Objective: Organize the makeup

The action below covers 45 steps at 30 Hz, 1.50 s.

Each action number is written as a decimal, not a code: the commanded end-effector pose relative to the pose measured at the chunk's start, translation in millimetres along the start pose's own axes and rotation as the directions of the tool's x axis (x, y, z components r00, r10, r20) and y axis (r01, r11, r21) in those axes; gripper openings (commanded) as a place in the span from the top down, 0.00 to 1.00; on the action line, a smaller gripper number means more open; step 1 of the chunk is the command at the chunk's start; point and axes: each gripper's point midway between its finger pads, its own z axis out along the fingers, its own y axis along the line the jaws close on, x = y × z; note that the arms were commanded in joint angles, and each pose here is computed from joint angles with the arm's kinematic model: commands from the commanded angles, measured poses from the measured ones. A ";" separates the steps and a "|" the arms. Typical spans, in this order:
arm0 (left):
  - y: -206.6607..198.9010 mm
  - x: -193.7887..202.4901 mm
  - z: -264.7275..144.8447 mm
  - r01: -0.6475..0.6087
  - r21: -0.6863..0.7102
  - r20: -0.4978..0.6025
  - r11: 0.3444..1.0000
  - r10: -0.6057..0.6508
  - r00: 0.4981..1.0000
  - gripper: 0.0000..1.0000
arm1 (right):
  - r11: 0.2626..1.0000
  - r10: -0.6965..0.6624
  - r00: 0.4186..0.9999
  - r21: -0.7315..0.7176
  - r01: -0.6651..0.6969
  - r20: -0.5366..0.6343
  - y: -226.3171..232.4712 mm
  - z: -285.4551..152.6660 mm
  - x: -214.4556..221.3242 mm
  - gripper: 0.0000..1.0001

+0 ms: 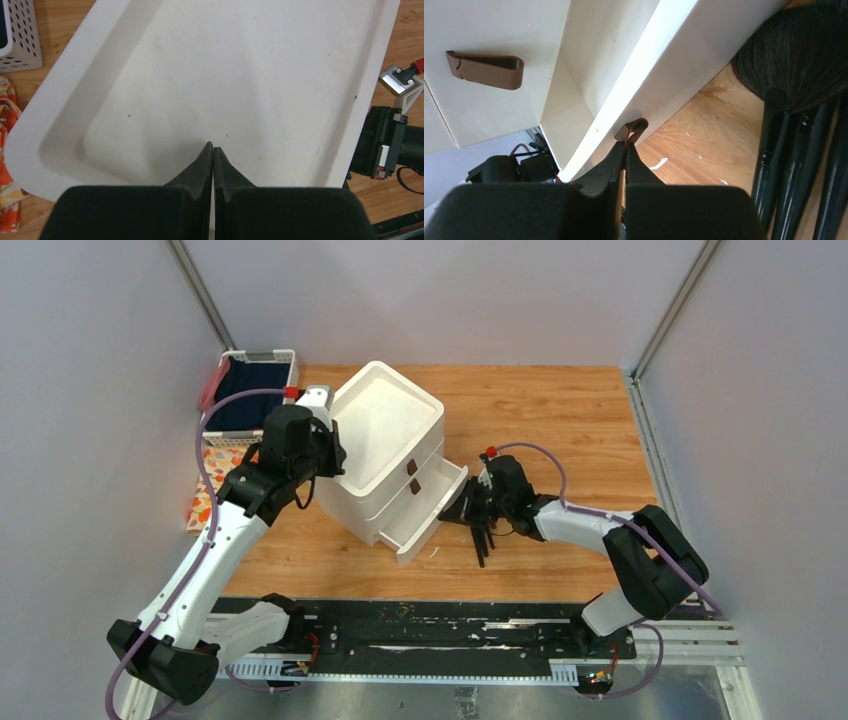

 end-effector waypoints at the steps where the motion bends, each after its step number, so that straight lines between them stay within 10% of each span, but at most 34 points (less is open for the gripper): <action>1: -1.5 2.3 -0.9 -0.003 0.002 -0.010 1.000 0.003 1.000 1.00 | 0.998 -0.031 0.999 0.058 0.031 0.014 -5.1 -10.5 -8.8 1.00; 7: -1.8 0.5 -2.6 -0.001 0.004 -0.004 1.000 0.001 1.000 1.00 | 0.992 -0.071 0.997 0.103 0.068 0.018 -10.0 -20.9 -9.0 1.00; 19: -5.4 -3.6 -1.4 0.005 0.019 0.006 1.000 -0.005 1.000 1.00 | 0.852 -0.287 0.958 0.453 0.264 -0.017 -21.9 -96.5 -40.0 0.59; 25: -9.8 -3.1 2.9 0.016 0.040 0.003 0.999 -0.016 1.000 1.00 | 0.692 -0.257 0.945 0.645 0.325 -0.201 -62.9 -121.4 -16.7 0.62; 45: -7.5 0.3 -0.7 0.007 0.037 0.010 0.999 -0.008 1.000 1.00 | 0.677 -0.216 0.893 0.598 0.428 -0.395 -85.4 -57.3 34.6 0.70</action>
